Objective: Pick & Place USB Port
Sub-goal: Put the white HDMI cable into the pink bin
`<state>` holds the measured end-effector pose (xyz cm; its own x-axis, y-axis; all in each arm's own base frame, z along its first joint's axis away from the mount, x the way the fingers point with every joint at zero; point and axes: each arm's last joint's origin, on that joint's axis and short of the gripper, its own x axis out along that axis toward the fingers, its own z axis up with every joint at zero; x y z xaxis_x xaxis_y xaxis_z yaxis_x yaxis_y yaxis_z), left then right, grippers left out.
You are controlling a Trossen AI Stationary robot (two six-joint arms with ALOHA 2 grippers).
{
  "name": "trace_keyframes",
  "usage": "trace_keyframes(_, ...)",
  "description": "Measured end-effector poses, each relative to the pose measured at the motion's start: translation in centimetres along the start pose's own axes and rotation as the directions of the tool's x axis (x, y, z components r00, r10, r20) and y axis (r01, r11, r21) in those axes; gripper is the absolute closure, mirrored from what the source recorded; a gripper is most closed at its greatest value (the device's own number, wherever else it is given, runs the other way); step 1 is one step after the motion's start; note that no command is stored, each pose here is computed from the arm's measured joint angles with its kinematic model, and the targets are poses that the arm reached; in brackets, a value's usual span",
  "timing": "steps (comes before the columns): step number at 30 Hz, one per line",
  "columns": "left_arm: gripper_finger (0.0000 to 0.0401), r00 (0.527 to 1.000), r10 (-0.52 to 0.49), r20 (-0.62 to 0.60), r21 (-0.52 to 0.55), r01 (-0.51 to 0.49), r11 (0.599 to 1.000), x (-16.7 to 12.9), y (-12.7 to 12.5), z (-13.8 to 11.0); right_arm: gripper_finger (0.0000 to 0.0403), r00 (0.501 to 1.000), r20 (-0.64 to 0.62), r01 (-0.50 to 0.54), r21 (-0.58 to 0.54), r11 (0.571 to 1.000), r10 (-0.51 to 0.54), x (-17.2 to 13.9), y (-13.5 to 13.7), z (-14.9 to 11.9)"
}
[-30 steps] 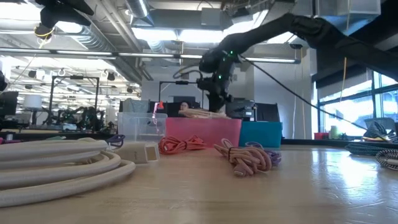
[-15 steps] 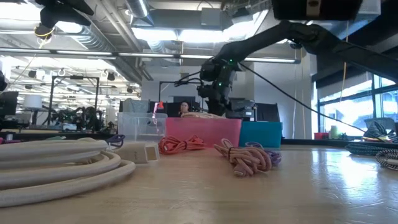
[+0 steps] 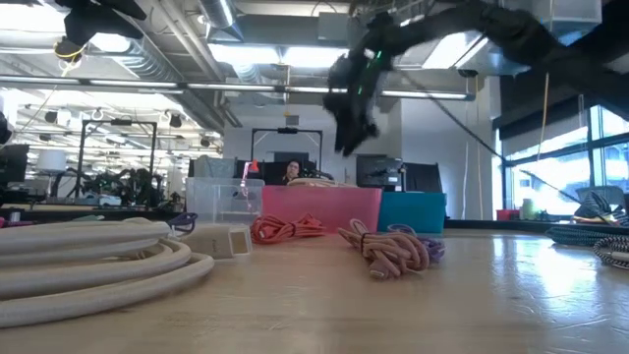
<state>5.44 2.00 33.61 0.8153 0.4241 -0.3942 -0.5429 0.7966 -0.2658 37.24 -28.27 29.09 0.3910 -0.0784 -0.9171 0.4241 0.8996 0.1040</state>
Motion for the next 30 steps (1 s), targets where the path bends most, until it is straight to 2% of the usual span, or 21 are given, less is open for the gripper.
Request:
trace_keyframes(2,0.0217,1.0,-0.006,-0.003,-0.016,0.006,1.0,0.0,0.0,0.0,0.0207,0.999,0.033,-0.026,-0.022,0.999,0.027,-2.9,1.4,-0.3)
trace_keyframes(8,0.0217,1.0,-0.011,-0.005,-0.022,0.011,1.0,0.0,0.0,0.0,0.0206,0.973,0.127,-0.18,-0.116,0.977,0.195,-11.8,7.4,-2.5)
trace_keyframes(12,0.0217,1.0,-0.017,-0.007,-0.021,0.017,1.0,0.0,0.0,0.0,0.0206,0.937,0.141,-0.298,-0.158,0.942,0.32,-16.1,12.0,-4.6)
trace_keyframes(15,0.0217,0.999,-0.032,-0.016,-0.02,0.031,0.999,0.0,-0.1,-0.1,0.0206,0.921,0.134,-0.336,-0.21,0.918,0.367,-18.3,15.7,-6.2)
trace_keyframes(18,0.0217,0.997,-0.039,-0.065,-0.005,0.038,0.999,0.4,-0.2,-0.2,0.0206,0.928,0.149,-0.298,-0.256,0.919,0.342,-19.9,18.9,-7.8)
trace_keyframes(22,0.0217,0.971,-0.08,-0.224,0.041,0.091,0.995,2.7,-1.0,-0.4,0.0209,0.959,0.206,-0.135,-0.283,0.95,0.197,-20.7,21.7,-9.1)
trace_keyframes(26,0.0217,0.901,-0.126,-0.415,0.101,0.183,0.978,6.3,-2.3,-0.7,0.0219,0.967,0.238,-0.024,-0.276,0.961,0.093,-20.8,22.9,-9.7)
trace_keyframes(30,0.0217,0.832,-0.118,-0.542,0.142,0.23,0.963,10.1,-3.7,-1.4,0.023,0.971,0.221,-0.032,-0.247,0.968,0.088,-20.8,23.2,-10.0)
